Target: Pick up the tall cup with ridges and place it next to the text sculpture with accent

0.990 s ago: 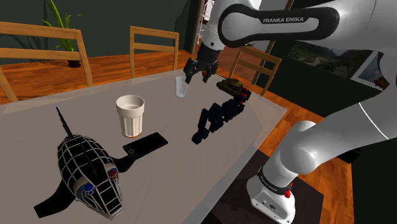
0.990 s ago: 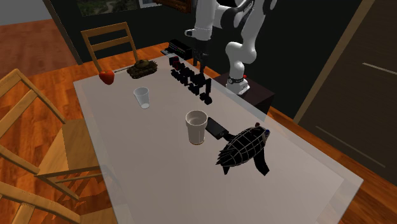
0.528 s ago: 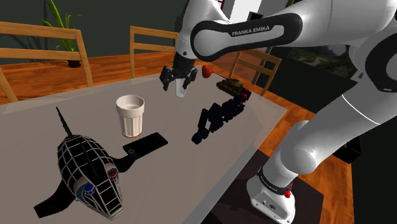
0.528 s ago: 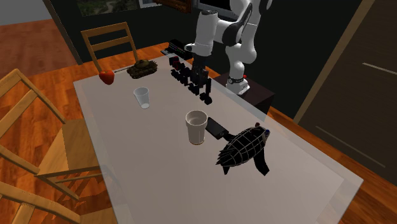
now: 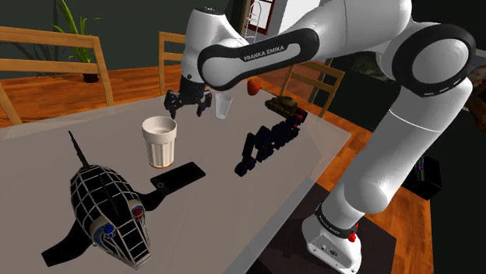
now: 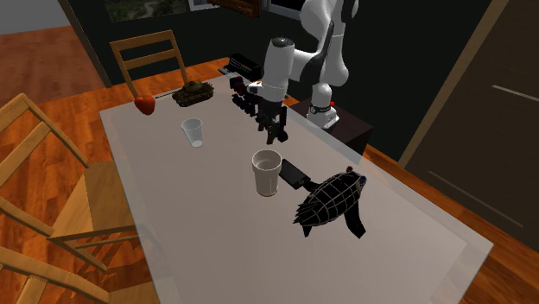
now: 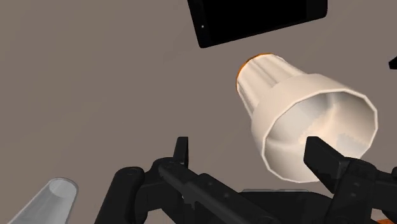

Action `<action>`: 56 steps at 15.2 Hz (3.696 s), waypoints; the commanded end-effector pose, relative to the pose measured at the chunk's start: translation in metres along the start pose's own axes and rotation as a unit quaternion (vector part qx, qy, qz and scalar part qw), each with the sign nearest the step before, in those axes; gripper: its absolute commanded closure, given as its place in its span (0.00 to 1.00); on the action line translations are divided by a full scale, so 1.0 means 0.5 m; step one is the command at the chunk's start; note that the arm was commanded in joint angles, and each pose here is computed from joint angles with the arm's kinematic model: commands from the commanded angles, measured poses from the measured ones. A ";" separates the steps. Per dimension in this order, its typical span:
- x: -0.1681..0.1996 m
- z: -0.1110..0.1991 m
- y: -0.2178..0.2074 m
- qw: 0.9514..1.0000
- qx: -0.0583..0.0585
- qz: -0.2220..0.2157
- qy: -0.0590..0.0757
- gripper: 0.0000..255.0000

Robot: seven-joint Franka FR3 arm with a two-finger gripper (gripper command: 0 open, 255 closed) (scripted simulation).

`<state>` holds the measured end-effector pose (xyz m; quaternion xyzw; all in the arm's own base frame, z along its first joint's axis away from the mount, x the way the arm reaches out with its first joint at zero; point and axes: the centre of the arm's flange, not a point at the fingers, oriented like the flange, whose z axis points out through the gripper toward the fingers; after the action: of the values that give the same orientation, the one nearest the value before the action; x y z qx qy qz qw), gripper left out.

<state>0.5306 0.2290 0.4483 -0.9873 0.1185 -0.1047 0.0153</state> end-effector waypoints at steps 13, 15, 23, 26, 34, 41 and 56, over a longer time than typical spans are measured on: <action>0.023 0.132 -0.063 1.000 -0.002 0.005 0.004 0.00; 0.023 0.132 -0.063 1.000 -0.002 0.005 0.004 0.00; 0.023 0.132 -0.064 1.000 -0.002 0.005 0.004 1.00; 0.023 0.132 -0.064 1.000 -0.002 0.005 0.004 1.00; 0.036 0.070 -0.067 1.000 -0.002 0.005 0.004 1.00; 0.051 -0.002 -0.071 1.000 -0.002 0.005 0.004 1.00; 0.083 -0.157 -0.080 1.000 -0.002 0.005 0.004 1.00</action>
<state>0.5632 0.2572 0.5303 -0.9864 0.1233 -0.1079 0.0135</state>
